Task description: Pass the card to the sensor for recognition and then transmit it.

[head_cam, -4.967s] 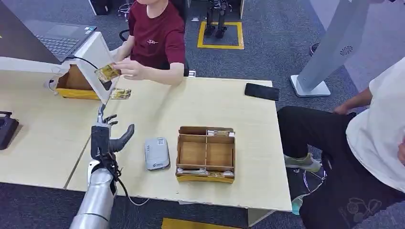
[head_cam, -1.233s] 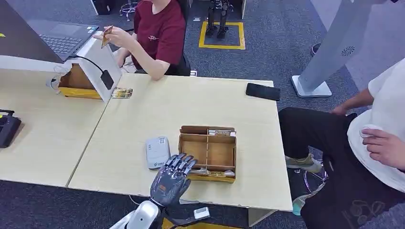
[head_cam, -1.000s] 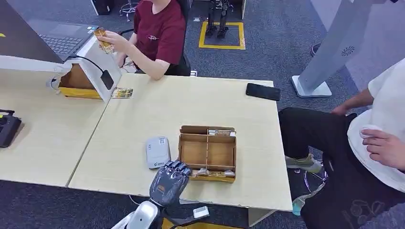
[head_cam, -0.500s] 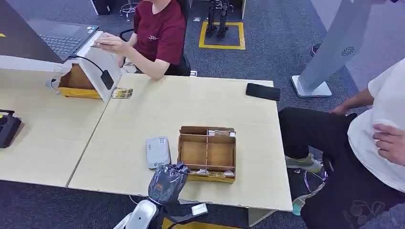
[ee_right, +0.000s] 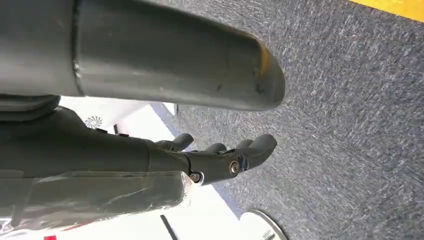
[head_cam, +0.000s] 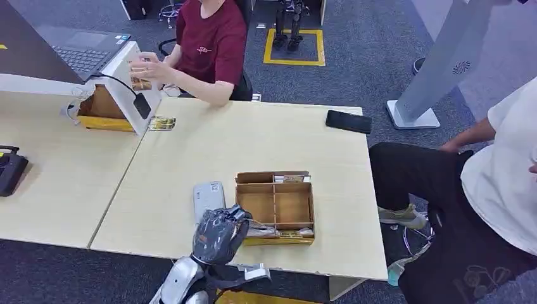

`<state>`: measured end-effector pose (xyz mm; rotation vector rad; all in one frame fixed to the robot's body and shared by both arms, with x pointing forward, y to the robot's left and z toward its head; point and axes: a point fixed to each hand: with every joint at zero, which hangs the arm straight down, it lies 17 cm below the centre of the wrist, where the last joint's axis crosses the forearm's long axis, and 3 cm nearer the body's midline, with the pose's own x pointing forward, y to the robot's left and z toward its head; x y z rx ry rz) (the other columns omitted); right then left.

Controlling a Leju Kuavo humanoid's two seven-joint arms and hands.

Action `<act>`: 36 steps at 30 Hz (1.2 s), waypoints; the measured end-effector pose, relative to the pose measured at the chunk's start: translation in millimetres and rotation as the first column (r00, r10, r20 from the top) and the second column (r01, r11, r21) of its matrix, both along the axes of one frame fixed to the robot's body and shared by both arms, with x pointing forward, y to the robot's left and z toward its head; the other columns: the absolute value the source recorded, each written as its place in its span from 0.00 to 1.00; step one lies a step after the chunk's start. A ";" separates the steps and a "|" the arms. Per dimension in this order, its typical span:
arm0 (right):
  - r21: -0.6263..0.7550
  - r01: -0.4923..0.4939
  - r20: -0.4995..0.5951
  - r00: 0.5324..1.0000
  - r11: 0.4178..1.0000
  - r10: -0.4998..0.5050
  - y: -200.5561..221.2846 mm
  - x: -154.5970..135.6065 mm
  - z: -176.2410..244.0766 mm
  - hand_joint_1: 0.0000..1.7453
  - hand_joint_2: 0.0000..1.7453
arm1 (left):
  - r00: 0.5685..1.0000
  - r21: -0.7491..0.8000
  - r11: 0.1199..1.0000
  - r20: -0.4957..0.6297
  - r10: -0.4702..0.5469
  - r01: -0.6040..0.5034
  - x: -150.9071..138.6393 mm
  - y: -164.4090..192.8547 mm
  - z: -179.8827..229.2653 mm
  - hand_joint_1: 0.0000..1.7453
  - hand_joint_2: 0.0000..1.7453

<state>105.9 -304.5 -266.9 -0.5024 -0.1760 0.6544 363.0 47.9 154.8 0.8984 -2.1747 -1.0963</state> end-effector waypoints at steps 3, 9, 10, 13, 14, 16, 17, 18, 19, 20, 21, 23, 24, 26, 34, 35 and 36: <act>-0.001 0.001 0.001 1.000 1.000 -0.001 0.0 0.1 0.1 0.00 0.00 | 1.000 -0.016 1.000 0.025 0.020 -0.019 4.2 10.8 11.8 1.00 1.00; 0.001 0.002 0.000 1.000 1.000 -0.002 0.8 0.0 0.0 0.00 0.00 | 0.999 -0.026 0.999 0.040 0.030 -0.029 5.8 19.8 18.7 1.00 1.00; 0.001 0.002 0.000 1.000 1.000 -0.002 0.8 -0.1 0.0 0.00 0.00 | 0.998 -0.023 0.999 0.042 0.036 -0.035 6.5 21.1 19.3 1.00 1.00; 0.002 0.001 0.000 1.000 1.000 -0.001 2.3 0.1 0.1 0.00 0.00 | 0.995 0.012 0.998 0.070 0.066 -0.067 13.0 26.6 23.4 1.00 1.00; 0.002 0.002 -0.001 1.000 1.000 -0.002 2.5 -0.2 0.0 0.00 0.00 | 0.993 0.019 0.996 0.084 0.081 -0.083 18.2 31.0 27.2 1.00 1.00; 0.005 0.001 -0.001 1.000 1.000 -0.001 3.9 -0.1 0.0 0.00 0.00 | 0.987 0.006 0.992 0.103 0.121 -0.123 32.2 44.3 38.4 1.00 1.00; 0.006 0.000 0.000 1.000 1.000 0.000 4.6 0.4 0.1 0.00 0.00 | 0.983 -0.008 0.989 0.112 0.145 -0.145 42.1 53.6 45.9 1.00 1.00; 0.007 -0.002 0.002 1.000 1.000 0.002 5.0 1.0 0.1 0.00 0.00 | 0.978 -0.022 0.986 0.121 0.167 -0.166 52.8 63.0 53.5 1.00 1.00; 0.006 -0.002 0.002 1.000 1.000 0.002 5.1 1.1 0.2 0.00 0.00 | 0.974 -0.024 0.983 0.130 0.184 -0.182 60.6 69.9 58.1 1.00 1.00; 0.007 -0.004 0.002 1.000 1.000 0.004 5.2 1.3 0.2 0.00 0.00 | 0.968 -0.015 0.978 0.145 0.206 -0.206 69.5 77.8 63.3 1.00 1.00; 0.007 -0.007 0.002 1.000 1.000 0.007 5.5 1.3 0.2 0.00 0.00 | 0.960 -0.006 0.972 0.156 0.232 -0.234 77.4 86.3 67.2 1.00 1.00; 0.007 -0.014 0.001 1.000 1.000 0.014 6.2 1.9 0.2 0.00 0.00 | 0.941 0.020 0.955 0.179 0.286 -0.294 91.9 102.8 72.9 1.00 1.00; 0.007 -0.018 0.000 1.000 1.000 0.018 6.5 2.2 0.2 0.00 0.00 | 0.931 0.023 0.946 0.186 0.313 -0.323 99.7 112.7 76.5 1.00 1.00; 0.007 -0.025 0.000 1.000 1.000 0.025 7.3 2.9 0.3 0.00 0.00 | 0.913 0.027 0.928 0.195 0.359 -0.371 111.7 132.7 81.5 1.00 1.00; 0.005 -0.039 -0.006 0.999 0.999 0.039 8.3 3.0 0.3 0.00 0.00 | 0.874 0.012 0.886 0.172 0.456 -0.464 128.5 188.2 78.2 1.00 1.00; 0.005 -0.041 -0.006 0.999 0.999 0.041 8.4 3.3 0.3 0.00 0.00 | 0.872 0.012 0.883 0.170 0.460 -0.468 128.8 191.0 77.4 1.00 1.00; 0.005 -0.043 -0.006 0.999 0.999 0.043 8.6 3.5 0.4 0.00 0.00 | 0.870 0.012 0.882 0.167 0.464 -0.472 129.0 192.9 76.6 1.00 1.00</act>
